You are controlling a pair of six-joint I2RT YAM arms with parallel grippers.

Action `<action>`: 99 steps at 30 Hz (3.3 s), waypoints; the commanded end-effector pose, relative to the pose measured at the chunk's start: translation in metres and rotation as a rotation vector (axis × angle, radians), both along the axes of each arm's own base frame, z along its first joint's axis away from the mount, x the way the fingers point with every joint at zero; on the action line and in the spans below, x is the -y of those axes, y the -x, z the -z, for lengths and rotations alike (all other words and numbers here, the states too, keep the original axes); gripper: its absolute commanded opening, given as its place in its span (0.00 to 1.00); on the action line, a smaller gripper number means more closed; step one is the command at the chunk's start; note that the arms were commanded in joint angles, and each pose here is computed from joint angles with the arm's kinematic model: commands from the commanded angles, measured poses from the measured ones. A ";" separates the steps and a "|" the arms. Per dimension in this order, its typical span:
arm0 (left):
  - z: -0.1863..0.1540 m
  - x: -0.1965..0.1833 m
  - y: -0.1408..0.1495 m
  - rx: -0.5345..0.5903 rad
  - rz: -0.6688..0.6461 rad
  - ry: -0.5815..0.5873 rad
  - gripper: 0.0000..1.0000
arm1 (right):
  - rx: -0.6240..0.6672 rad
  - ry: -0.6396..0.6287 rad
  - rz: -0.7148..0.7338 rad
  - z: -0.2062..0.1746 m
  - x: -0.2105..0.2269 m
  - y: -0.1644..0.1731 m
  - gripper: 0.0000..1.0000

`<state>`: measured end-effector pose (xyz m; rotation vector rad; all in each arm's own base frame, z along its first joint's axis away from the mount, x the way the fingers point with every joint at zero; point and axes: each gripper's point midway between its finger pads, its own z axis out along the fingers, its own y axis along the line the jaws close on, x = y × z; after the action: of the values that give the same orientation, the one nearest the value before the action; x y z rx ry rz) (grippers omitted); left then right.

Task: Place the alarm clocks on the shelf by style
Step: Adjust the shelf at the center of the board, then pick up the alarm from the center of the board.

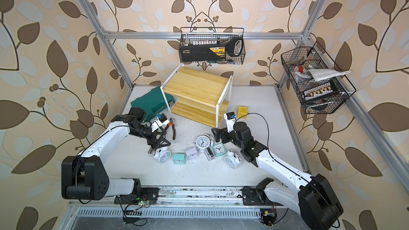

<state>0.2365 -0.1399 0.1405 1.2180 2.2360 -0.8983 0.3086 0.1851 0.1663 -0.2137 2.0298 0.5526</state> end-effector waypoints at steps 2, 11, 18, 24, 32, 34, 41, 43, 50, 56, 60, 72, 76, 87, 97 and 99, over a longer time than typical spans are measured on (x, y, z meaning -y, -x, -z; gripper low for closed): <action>0.000 0.003 0.012 -0.024 0.008 0.000 0.98 | 0.060 -0.027 0.149 -0.009 0.022 -0.013 0.99; 0.011 0.010 0.021 -0.043 0.056 -0.042 0.97 | 0.013 -0.040 0.292 0.000 0.065 -0.029 0.99; 0.026 0.020 0.031 -0.070 0.120 -0.093 0.94 | -0.018 -0.022 0.360 0.002 0.085 -0.043 0.99; 0.038 0.027 0.038 -0.087 0.168 -0.150 0.88 | -0.064 -0.014 0.420 0.008 0.101 -0.051 0.99; 0.049 0.034 0.051 -0.081 0.224 -0.208 0.85 | -0.116 -0.039 0.514 0.016 0.123 -0.055 0.99; 0.051 0.035 0.055 -0.081 0.237 -0.222 0.85 | -0.128 -0.038 0.532 0.017 0.128 -0.056 0.99; 0.064 0.036 0.068 -0.075 0.277 -0.275 0.83 | -0.145 -0.064 0.523 0.015 0.129 -0.060 0.99; 0.067 0.036 0.070 -0.070 0.287 -0.288 0.79 | -0.140 -0.075 0.488 0.012 0.123 -0.060 0.99; 0.075 0.037 0.072 -0.045 0.307 -0.324 0.65 | -0.118 -0.142 0.344 -0.002 0.098 -0.049 0.99; 0.080 0.038 0.075 -0.032 0.325 -0.335 0.55 | -0.103 -0.161 0.295 -0.005 0.092 -0.034 0.99; 0.081 0.038 0.075 -0.015 0.334 -0.343 0.48 | -0.099 -0.164 0.210 -0.010 0.078 -0.025 0.99; 0.070 0.037 0.071 0.063 0.345 -0.351 0.18 | -0.023 -0.092 -0.096 -0.027 0.014 0.009 0.99; 0.059 0.035 0.069 0.095 0.351 -0.363 0.14 | 0.017 -0.087 -0.221 -0.035 -0.009 0.026 0.99; -0.007 0.050 0.063 0.198 0.403 -0.273 0.11 | 0.135 -0.082 -0.637 -0.043 -0.075 0.081 0.99; -0.042 0.067 0.057 0.225 0.408 -0.180 0.12 | 0.220 -0.132 -0.756 -0.054 -0.109 0.101 0.90; -0.044 0.069 0.056 0.227 0.405 -0.175 0.12 | 0.222 -0.132 -0.760 -0.053 -0.112 0.099 0.86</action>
<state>0.1883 -0.2002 0.1710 1.7893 2.0011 -0.5954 0.2118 0.2913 0.2166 -0.9183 1.6952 1.0523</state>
